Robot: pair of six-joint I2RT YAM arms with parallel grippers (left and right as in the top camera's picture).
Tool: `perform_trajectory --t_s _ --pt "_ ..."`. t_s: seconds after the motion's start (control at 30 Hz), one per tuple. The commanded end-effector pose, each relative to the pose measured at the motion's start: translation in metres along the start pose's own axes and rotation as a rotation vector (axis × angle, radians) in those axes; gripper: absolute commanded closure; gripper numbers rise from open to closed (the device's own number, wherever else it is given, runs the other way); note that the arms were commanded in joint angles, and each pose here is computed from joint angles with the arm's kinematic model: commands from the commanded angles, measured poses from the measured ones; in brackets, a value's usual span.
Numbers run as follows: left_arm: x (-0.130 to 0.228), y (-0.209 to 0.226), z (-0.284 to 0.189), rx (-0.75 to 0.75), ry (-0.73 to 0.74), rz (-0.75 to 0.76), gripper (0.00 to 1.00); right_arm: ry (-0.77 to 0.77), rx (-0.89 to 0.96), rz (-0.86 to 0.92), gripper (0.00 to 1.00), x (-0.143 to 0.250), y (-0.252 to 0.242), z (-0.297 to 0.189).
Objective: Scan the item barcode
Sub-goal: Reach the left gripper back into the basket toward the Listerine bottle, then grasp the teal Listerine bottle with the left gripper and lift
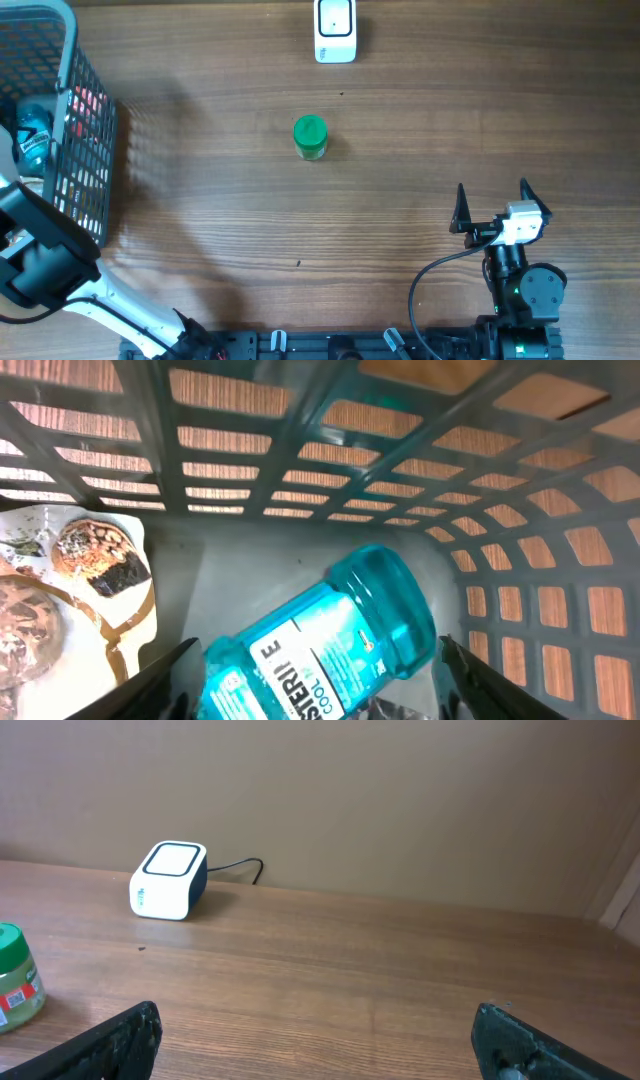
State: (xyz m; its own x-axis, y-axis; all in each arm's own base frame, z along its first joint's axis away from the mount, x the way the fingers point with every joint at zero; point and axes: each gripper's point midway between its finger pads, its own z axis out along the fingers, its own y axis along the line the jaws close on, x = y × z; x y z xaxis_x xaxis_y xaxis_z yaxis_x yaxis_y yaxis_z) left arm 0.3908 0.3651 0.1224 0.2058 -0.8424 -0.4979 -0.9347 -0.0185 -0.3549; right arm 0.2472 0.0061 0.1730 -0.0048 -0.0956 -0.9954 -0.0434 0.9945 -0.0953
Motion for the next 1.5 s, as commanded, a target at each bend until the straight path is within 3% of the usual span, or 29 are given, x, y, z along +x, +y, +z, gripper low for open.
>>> perform_trajectory --t_s 0.0,0.07,0.3,0.43,0.67,0.9,1.2,1.47 --pt "0.014 0.000 0.002 0.004 0.060 -0.011 0.08 -0.008 0.000 -0.010 0.00 -0.002 0.001 0.000" --pt "0.019 0.004 0.003 -0.011 0.082 0.001 0.00 -0.008 0.000 -0.009 0.00 -0.002 0.001 0.000" --pt "0.029 0.005 0.021 -0.006 0.098 0.240 0.00 -0.008 0.000 -0.009 0.00 -0.002 0.001 0.000" --pt "0.046 -0.011 0.037 0.090 0.126 0.547 0.00 -0.008 0.000 -0.010 0.00 -0.002 0.001 0.000" --pt "0.078 -0.012 0.044 0.139 0.203 0.846 0.00 -0.008 0.000 -0.010 0.00 -0.002 0.001 0.000" --pt "0.085 0.010 0.042 0.062 0.260 0.886 0.00 -0.008 0.000 -0.009 0.00 -0.002 0.001 0.000" --pt "0.072 0.040 0.034 -0.131 0.236 0.642 0.00 -0.005 0.000 -0.009 0.00 -0.001 0.001 0.000" --pt "0.072 0.037 0.037 -0.121 0.232 0.621 0.00 -0.006 0.000 -0.010 0.00 -0.001 0.001 0.000"
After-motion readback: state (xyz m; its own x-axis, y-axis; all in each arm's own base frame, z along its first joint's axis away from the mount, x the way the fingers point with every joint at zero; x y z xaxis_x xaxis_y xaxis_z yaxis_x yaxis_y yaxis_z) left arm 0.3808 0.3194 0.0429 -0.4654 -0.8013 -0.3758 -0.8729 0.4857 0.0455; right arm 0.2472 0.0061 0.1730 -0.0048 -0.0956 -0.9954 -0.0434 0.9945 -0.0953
